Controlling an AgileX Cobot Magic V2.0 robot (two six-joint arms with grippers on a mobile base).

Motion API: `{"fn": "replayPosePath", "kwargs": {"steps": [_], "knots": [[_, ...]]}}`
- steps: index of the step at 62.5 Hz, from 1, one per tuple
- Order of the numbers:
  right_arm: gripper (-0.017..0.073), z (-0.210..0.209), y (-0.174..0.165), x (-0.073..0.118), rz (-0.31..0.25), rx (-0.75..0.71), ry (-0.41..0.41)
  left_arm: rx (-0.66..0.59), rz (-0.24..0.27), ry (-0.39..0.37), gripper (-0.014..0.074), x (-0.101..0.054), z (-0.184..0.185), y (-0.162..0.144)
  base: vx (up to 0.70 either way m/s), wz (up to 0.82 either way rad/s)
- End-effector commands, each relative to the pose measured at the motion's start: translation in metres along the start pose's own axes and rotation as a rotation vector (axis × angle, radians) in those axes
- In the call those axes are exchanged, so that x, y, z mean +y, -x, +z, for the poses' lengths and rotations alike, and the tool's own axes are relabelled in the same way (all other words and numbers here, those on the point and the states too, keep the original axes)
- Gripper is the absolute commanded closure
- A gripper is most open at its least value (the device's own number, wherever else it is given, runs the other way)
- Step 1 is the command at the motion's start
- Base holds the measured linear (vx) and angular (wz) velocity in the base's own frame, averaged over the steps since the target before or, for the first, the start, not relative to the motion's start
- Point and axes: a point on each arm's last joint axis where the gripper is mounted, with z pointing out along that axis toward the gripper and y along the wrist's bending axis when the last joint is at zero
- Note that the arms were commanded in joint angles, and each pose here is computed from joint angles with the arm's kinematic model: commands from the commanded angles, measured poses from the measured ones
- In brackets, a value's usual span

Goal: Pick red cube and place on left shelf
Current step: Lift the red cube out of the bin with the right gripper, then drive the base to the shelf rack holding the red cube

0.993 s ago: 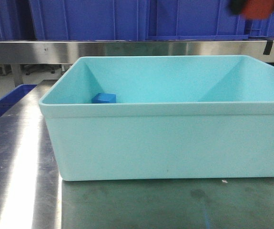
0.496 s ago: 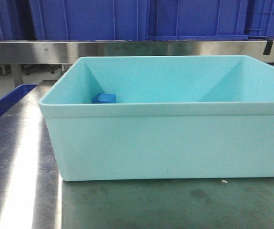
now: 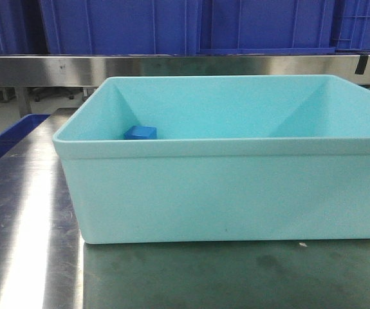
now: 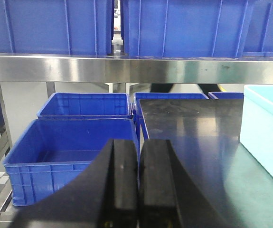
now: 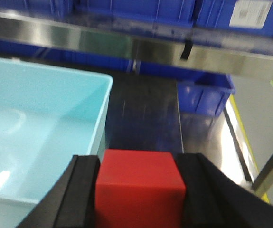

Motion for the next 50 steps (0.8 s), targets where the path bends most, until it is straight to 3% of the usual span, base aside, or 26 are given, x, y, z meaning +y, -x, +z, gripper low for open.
{"fn": "replayPosePath", "kwargs": {"steps": [1, 50], "knots": [[0.0399, -0.0155, 0.0179, -0.0021, -0.024, -0.184, -0.010, -0.077, -0.009, -0.001, 0.0493, 0.0005, -0.0002, 0.0007, 0.00, 0.00], [0.0399, -0.0206, 0.0173, -0.0029, -0.025, -0.204, -0.015, -0.077, -0.009, -0.001, 0.0493, 0.0005, -0.0002, 0.0007, -0.01, 0.04]]}}
